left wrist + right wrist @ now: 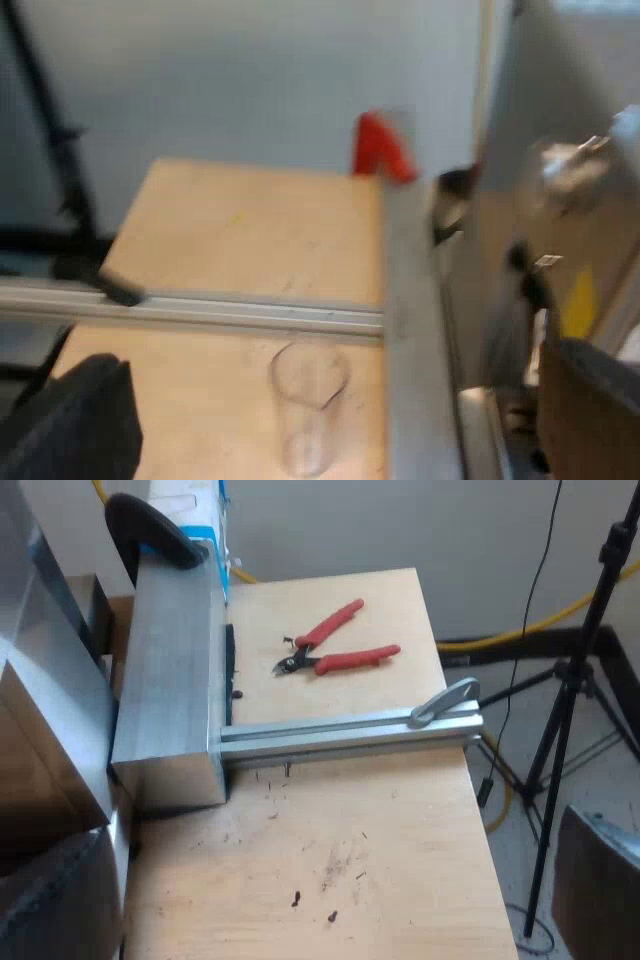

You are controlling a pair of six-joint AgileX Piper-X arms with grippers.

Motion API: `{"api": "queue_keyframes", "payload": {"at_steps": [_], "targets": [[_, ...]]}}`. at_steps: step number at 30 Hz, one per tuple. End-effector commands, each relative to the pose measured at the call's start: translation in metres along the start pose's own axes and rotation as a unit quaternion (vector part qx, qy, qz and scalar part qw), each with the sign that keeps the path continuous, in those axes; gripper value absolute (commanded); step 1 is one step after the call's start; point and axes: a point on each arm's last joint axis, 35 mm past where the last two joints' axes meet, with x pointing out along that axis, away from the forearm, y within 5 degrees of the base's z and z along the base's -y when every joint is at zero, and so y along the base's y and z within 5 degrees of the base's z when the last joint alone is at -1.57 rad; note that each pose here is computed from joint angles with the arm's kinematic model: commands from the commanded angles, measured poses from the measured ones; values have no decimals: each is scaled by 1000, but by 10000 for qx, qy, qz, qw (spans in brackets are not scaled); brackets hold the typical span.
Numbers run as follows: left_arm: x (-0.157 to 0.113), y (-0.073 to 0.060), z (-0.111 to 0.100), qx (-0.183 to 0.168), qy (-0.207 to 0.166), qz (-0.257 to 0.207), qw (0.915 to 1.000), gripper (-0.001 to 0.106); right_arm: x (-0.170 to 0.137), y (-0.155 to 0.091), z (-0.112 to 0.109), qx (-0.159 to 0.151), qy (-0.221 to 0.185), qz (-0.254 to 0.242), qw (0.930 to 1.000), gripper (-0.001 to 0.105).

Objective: Place mug into machine

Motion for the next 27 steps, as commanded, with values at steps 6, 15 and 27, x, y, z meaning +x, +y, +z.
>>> {"api": "queue_keyframes", "payload": {"at_steps": [6, 15, 27], "targets": [[-65, 11, -16, -31, -600, 273, 9978, 82, -62, 10, -46, -14, -912, -177, 9957, 89], [-119, 25, -54, 98, -721, 241, 9971, 82, -101, 23, -103, -4, -1344, -286, 9905, 89], [-111, 37, -81, 380, 337, 1053, 9931, 82, -79, 27, -115, -220, -1083, -257, 9935, 89]]}}
